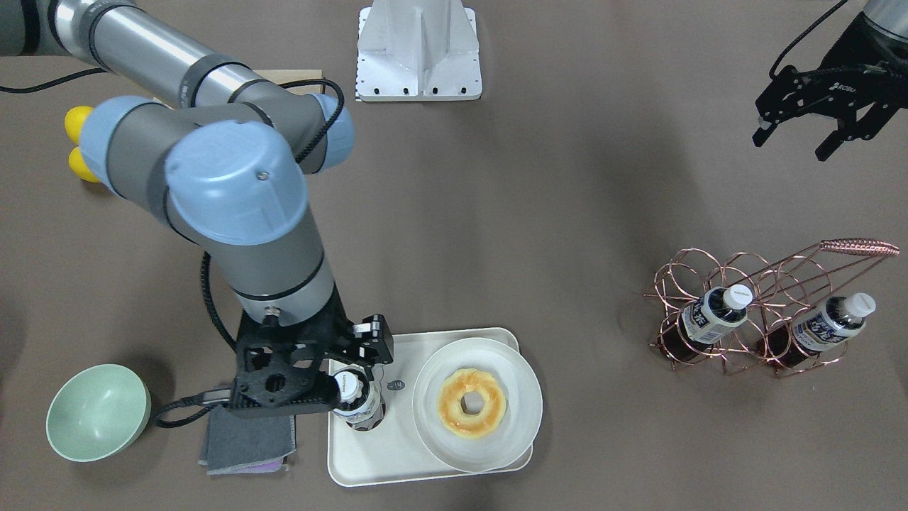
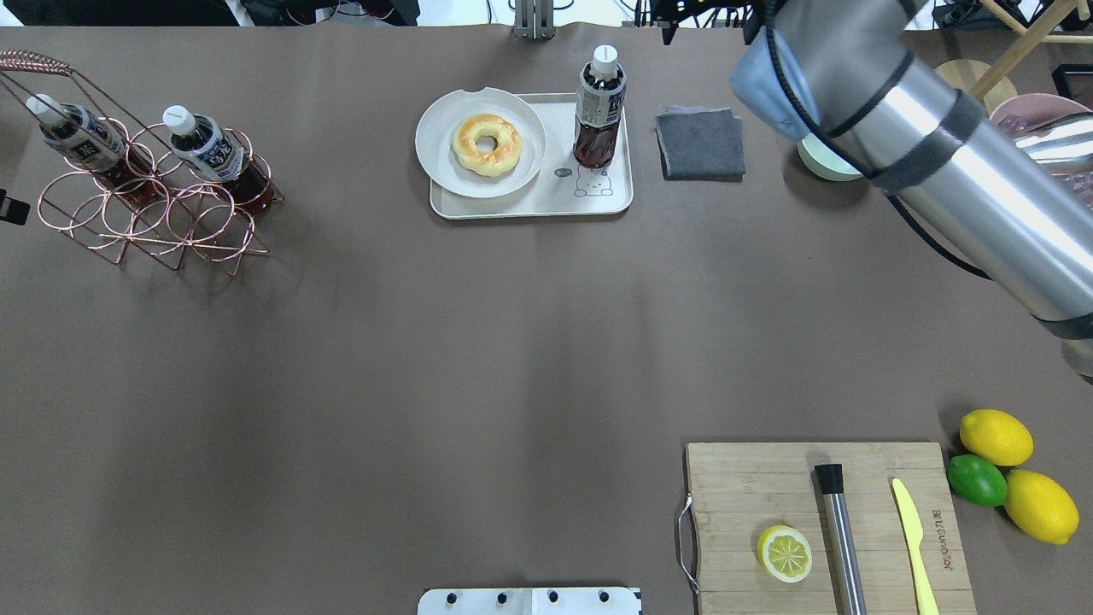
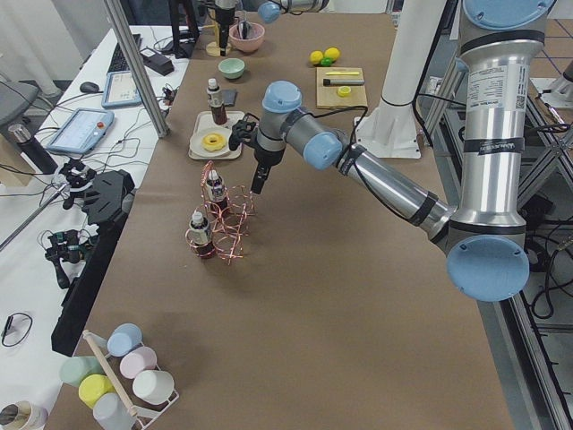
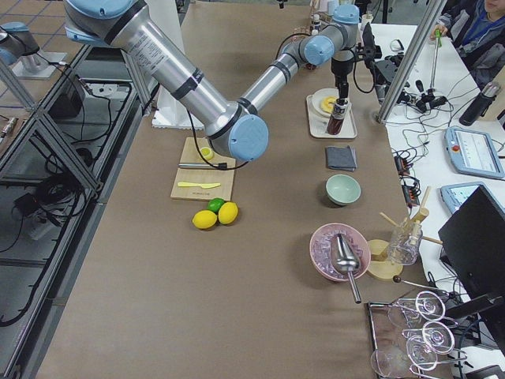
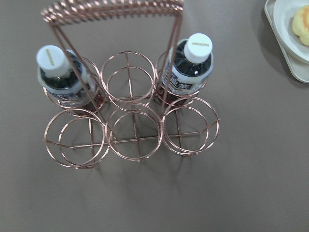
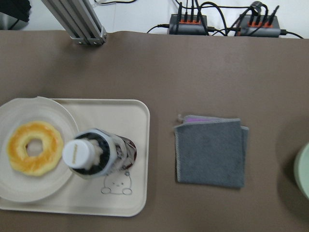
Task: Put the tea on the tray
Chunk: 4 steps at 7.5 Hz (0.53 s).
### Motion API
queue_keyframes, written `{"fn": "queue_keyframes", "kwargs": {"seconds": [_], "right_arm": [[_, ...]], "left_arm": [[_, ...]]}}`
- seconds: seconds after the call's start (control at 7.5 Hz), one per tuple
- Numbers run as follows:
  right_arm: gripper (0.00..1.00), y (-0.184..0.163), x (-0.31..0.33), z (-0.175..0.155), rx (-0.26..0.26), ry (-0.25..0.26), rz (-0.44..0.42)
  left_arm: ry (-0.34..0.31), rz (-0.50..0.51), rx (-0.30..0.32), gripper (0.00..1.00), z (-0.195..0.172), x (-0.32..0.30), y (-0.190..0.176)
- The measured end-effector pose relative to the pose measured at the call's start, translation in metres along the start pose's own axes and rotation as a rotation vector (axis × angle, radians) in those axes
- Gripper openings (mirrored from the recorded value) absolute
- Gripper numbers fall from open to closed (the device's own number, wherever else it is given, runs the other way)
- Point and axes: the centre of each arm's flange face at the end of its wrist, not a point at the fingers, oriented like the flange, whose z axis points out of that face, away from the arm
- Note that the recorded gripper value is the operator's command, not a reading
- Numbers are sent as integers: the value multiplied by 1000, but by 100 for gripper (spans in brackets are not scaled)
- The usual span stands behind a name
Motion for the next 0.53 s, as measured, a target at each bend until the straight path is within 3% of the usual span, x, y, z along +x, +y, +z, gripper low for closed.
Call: {"fn": "queue_keyframes", "kwargs": {"seconds": [0.27,0.53], "right_arm": [[100,48,78,-37,-19,11,-45],[100,97,187,-57,-34,21,-87]], "left_arm": [[-65,26,13,97,-28,-43,-2],[-129,30,-2,97,-49,-98,21]]}}
